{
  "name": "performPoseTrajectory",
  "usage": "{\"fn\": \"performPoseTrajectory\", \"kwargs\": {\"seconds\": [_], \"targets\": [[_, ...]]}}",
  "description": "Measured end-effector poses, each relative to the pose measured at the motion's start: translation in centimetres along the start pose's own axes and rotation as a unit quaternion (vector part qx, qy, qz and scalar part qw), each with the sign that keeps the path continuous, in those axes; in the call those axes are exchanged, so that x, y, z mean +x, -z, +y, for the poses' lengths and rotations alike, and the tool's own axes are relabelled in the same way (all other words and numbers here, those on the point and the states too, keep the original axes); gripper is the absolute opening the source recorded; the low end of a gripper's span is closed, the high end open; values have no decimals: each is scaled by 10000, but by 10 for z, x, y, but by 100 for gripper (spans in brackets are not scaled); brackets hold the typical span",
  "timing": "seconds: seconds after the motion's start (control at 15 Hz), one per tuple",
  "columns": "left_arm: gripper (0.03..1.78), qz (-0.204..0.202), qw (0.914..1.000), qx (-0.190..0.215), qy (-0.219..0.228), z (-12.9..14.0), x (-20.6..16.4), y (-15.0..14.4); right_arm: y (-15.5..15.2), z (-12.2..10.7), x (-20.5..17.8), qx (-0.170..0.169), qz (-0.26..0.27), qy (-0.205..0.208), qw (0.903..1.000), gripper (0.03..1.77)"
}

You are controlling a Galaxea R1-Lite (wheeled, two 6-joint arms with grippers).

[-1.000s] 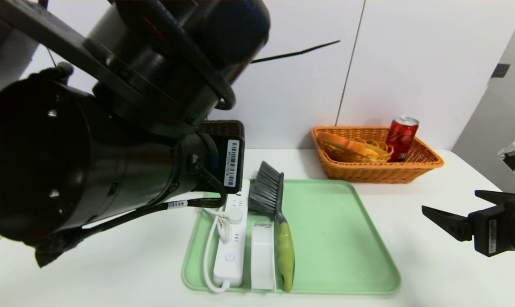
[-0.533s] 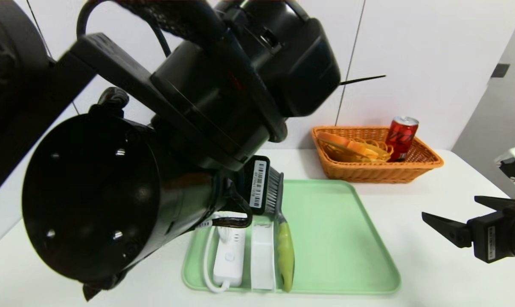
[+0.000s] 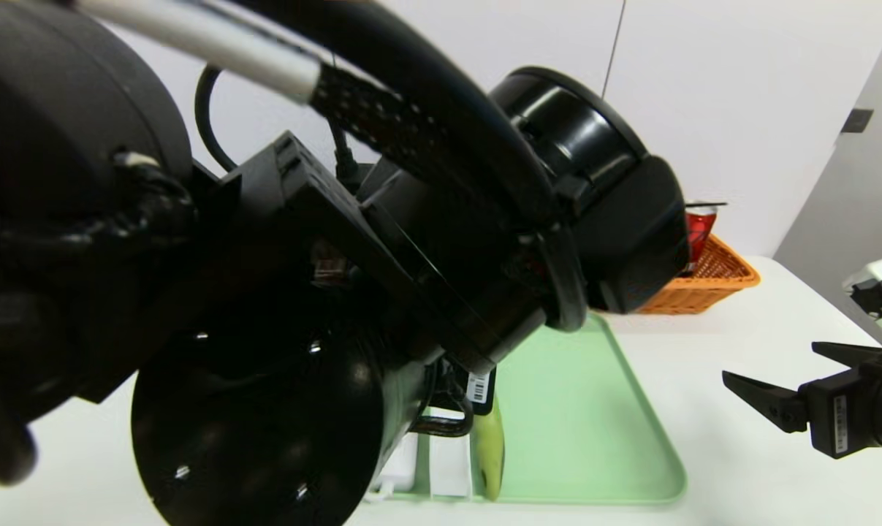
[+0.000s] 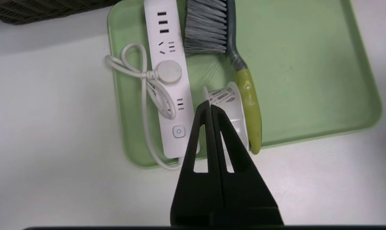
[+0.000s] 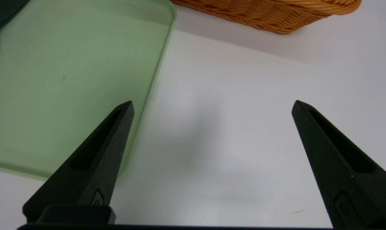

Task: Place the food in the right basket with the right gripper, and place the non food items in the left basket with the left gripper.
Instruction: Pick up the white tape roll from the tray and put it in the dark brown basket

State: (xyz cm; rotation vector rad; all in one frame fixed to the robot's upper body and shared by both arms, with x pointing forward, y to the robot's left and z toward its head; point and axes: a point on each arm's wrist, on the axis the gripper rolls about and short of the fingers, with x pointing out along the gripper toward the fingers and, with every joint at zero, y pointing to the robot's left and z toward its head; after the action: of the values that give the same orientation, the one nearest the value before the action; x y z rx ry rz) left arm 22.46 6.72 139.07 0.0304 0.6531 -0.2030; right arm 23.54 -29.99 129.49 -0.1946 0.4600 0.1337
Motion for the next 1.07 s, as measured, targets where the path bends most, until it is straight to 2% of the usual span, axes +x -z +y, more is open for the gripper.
{"fn": "performPoseTrajectory", "kwargs": {"seconds": [0.27, 0.53, 0.67, 1.07], "targets": [[4, 381, 9979, 441, -289, 4, -4, 1, 4, 1, 1, -26, 75, -11, 10000, 170], [4, 725, 9966, 389, -109, -2, -11, -8, 7, 1, 2, -89, 135, -11, 9999, 170], [4, 670, 9976, 197, 23, -12, -7, -8, 10, 1, 3, -103, 195, -8, 9998, 170], [4, 773, 9968, 177, -88, -24, 8, 0, 15, 1, 4, -114, 278, 11, 9995, 170]]}}
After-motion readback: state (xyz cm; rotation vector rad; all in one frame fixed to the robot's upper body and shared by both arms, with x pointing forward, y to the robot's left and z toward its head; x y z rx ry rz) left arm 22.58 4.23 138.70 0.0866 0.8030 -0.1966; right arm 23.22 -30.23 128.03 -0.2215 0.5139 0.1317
